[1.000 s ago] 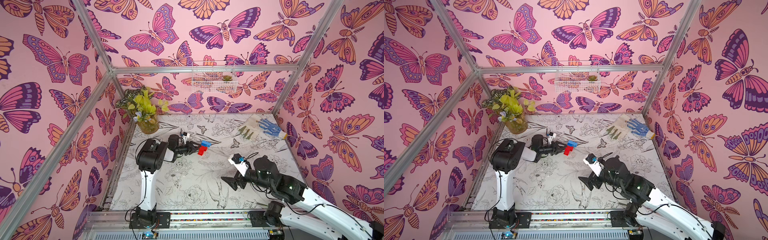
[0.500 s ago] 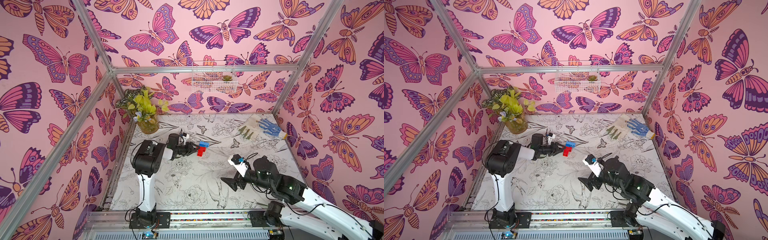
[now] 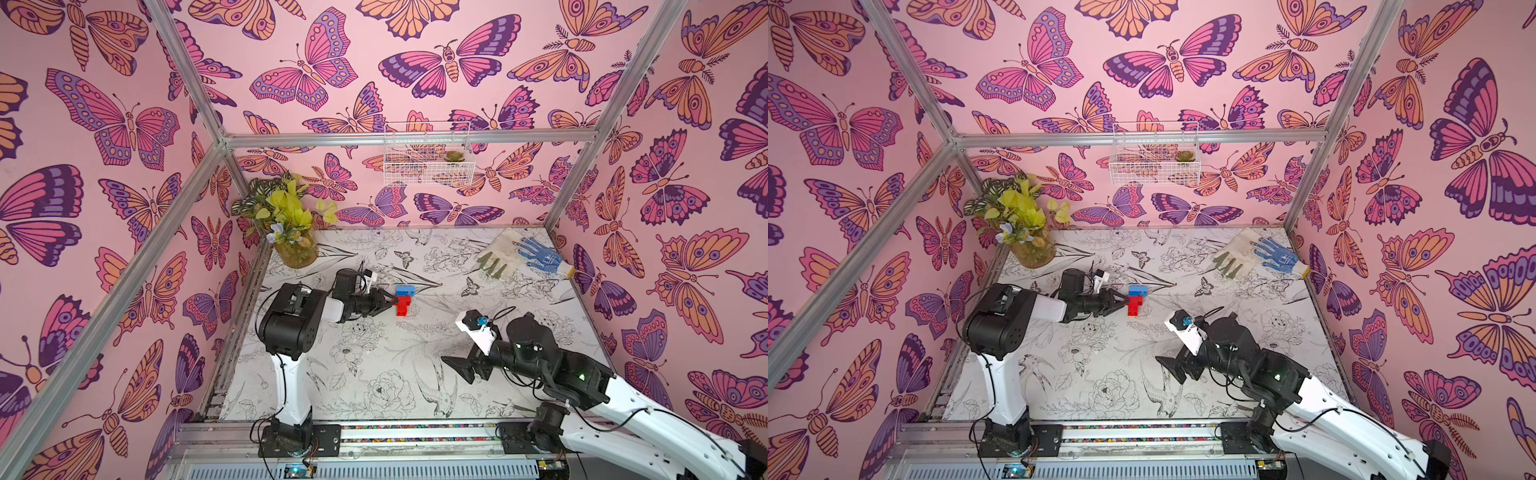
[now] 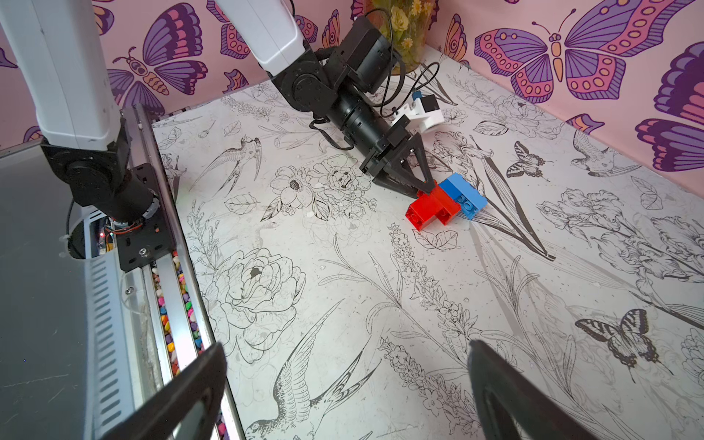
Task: Assemble the letter f with lego
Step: Place the lego brick at the center of the board.
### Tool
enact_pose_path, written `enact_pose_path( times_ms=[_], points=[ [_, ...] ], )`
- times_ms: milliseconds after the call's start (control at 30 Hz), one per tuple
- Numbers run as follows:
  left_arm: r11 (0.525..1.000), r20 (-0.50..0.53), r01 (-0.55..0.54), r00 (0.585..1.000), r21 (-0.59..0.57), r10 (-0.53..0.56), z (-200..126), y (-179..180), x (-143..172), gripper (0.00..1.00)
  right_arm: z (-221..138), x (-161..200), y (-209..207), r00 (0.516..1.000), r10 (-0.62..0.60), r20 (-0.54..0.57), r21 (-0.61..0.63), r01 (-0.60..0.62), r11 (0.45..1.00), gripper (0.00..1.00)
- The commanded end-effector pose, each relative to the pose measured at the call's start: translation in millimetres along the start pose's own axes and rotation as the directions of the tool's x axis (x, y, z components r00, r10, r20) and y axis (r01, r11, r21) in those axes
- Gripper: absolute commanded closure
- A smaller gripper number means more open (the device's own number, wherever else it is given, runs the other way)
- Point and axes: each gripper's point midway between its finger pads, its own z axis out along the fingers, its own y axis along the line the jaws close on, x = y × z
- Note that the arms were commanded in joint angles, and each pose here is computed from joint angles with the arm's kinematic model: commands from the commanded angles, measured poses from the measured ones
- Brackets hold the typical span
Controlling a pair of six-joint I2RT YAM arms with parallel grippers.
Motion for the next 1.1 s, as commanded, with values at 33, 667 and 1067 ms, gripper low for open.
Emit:
enact_pose_path(
  times_ms=[33, 667, 1067],
  points=[
    [0.998, -0.01, -0.019, 1.0, -0.067, 0.019, -7.0, 3.6, 6.5, 0.52, -2.4, -1.0, 1.0, 1.0, 0.0, 0.001, 0.005, 0.0, 1.0, 0.01],
    [0.93, 0.13, -0.164, 0.968, -0.329, 0.216, -89.2, -6.5, -15.2, 0.31, 13.4, 17.6, -35.0, 0.998, 0.032, -0.045, 0.213, -0.021, 0.977, 0.01],
    [0.822, 0.269, -0.214, 0.876, -0.528, 0.401, -173.4, 1.0, -20.8, 0.0, 16.0, 32.4, -109.0, 0.994, 0.097, 0.055, 0.481, -0.111, 0.87, 0.01]
  ],
)
